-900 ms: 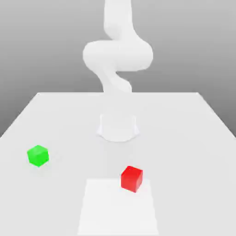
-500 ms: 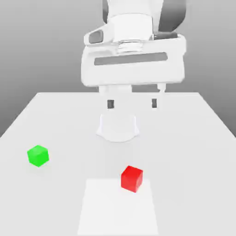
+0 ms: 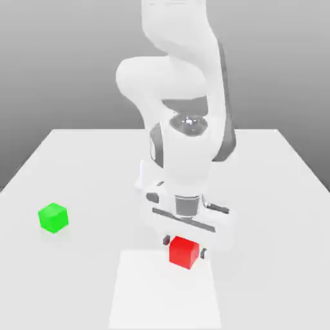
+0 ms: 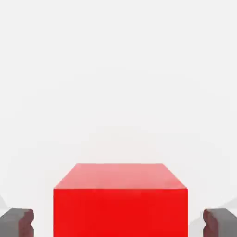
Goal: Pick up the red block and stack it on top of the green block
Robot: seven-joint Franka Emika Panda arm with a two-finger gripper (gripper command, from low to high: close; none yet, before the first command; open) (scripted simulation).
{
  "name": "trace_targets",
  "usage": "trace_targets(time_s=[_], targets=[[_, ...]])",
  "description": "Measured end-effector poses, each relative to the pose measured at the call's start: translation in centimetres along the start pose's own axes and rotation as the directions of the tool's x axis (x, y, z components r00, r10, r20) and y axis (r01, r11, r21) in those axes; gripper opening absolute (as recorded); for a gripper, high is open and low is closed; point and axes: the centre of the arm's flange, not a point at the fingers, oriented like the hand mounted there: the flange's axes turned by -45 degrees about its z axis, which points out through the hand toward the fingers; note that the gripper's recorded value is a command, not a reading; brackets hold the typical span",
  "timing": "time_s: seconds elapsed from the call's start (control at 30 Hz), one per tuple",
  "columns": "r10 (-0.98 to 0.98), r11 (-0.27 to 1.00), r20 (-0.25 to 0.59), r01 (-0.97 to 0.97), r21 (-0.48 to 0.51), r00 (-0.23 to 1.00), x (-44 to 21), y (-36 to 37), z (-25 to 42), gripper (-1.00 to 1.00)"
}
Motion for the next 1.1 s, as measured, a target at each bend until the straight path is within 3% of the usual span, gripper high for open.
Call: trace_targets(time_s=[0.13, 0.43, 0.77, 1.1], targets=[[0.000, 1.000, 0.000, 0.000, 0.000, 1.000, 0.0, 0.0, 0.2, -1.00], [-0.005, 1.000, -0.003, 0.005, -0.001, 1.000, 0.7, 0.9, -6.1, -1.00], [-0.057, 0.998, -0.018, 0.057, -0.008, 0.998, 7.1, 15.8, -9.0, -1.00], [-0.106, 0.994, -0.003, 0.106, -0.005, 0.994, 4.9, 33.0, -10.0, -1.00]])
